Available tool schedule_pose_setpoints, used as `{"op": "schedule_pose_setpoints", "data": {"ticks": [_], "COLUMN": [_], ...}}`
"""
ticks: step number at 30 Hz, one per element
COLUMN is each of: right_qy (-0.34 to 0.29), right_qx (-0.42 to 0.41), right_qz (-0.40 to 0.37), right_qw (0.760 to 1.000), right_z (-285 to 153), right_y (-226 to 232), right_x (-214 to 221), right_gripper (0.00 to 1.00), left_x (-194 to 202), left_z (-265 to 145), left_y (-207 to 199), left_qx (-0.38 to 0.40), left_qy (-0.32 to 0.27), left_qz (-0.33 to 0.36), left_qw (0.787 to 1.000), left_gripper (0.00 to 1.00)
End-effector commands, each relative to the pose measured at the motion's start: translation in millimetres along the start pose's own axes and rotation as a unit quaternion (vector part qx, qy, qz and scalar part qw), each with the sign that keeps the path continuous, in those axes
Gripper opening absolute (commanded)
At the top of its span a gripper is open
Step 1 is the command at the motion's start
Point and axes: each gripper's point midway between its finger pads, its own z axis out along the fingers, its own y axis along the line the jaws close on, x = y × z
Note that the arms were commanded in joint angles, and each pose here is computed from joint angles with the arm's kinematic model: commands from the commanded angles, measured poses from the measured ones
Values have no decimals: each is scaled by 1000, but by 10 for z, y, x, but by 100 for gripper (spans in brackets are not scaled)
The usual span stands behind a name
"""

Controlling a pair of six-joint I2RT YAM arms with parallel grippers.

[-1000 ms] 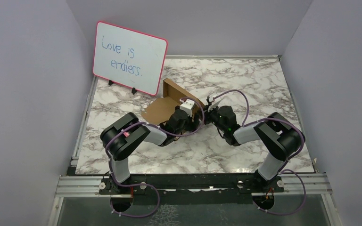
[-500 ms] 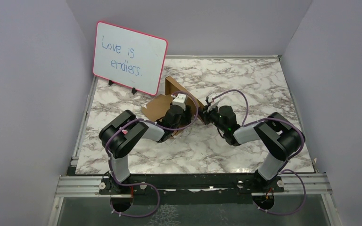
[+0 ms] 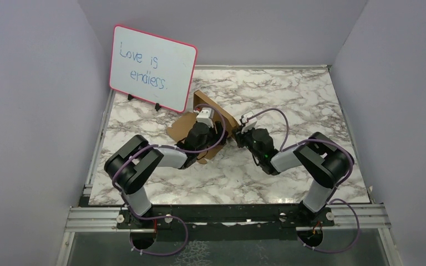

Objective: Fold the paper box

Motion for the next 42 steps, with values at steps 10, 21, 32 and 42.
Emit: {"op": "schedule_pose_setpoints", "data": {"ticks": [10,21,32,42], "right_qy": [10,16,31,62], "right_qx": [55,35,55,140], "right_qz": [-6,-14,-2,42], "right_qw": [998,999,998,987], "right_z": [13,13,-30,36], "right_y": [-80,1,-58,-150], "right_x": [164,163,177,231], "right_gripper": [1,1,1,1], "left_x": [-744,-675,-597,-552], "left_z": [-400,-99,24,11], "left_y": [-595,-462,-118,-141], "left_qx": [120,85,12,24], "left_qy": [-81,-80,-91,-83], "left_qz": [-71,-34,47,62], "left_qw": [987,993,995,994], "left_gripper": [77,70,49,53]}}
